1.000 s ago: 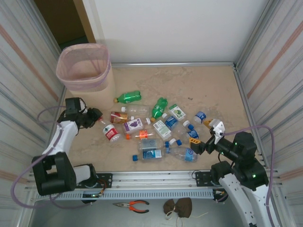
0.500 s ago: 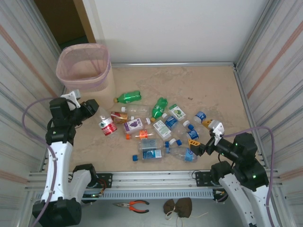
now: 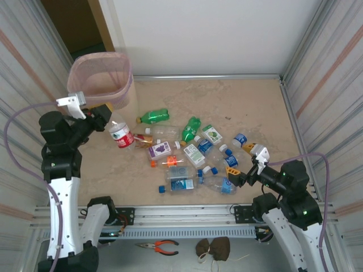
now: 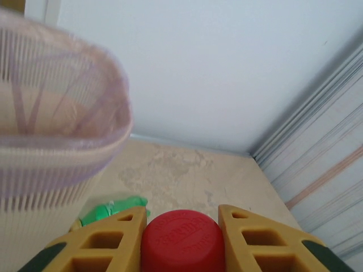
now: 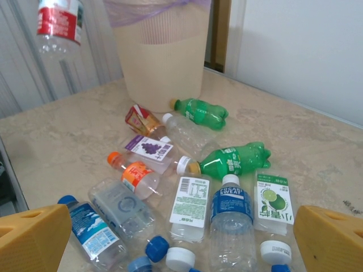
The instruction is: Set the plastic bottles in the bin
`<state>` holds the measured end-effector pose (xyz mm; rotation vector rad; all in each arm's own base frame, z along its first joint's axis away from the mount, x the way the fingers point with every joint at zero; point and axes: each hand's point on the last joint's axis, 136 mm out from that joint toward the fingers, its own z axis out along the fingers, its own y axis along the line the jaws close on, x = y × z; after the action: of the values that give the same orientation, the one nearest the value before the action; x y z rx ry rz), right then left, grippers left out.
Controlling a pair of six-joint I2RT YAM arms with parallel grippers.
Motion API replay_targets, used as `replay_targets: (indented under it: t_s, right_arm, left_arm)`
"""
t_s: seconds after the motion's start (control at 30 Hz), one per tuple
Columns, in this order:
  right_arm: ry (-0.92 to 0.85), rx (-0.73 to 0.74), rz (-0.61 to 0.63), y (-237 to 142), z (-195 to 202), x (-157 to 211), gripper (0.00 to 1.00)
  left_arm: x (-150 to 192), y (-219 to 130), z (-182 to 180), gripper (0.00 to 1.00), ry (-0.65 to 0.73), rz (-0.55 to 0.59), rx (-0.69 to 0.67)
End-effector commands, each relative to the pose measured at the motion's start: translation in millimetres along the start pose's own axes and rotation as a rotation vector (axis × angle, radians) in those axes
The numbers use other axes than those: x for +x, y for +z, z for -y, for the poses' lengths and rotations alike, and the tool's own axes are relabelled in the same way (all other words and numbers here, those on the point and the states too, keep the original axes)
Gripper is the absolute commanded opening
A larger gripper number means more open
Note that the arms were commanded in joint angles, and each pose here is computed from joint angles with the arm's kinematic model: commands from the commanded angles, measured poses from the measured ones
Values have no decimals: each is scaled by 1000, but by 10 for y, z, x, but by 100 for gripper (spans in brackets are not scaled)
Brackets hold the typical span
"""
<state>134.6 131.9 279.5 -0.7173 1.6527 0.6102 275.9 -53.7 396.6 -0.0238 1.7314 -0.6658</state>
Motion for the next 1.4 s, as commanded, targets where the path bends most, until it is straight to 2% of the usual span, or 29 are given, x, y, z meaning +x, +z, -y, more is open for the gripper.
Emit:
replay_targets:
  t_s: [0.0,0.2,0.5,0.63,0.83,1.1,1.37]
  right_arm:
    - [-26,-1,16,-1,-5,-21,99]
    - [-24,15,15,-9,19,-30,99]
    - [-22,35,10,-9,54,-22,99]
    - [-29,56,16,-27,82,-36,99]
    - [-32,71,16,-37,102,-36,99]
    - [-35,89,19,-54,126,-38,99]
    - [-34,101,20,-66,140,-33,99]
  left_arm:
    - [-309,1,79,28,100,52,-4]
    - [-705,165,119,29,199,67,-3]
    - [-1266,662,-182,29,342,74,-101]
    - [-1432,939,-396,29,359,64,-147]
    - [-1584,1322,-603,29,345,59,-147]
    - [-1353,1862,-1126,25,253,-55,-197]
    - [-659,2187,-1481,25,188,-242,-184]
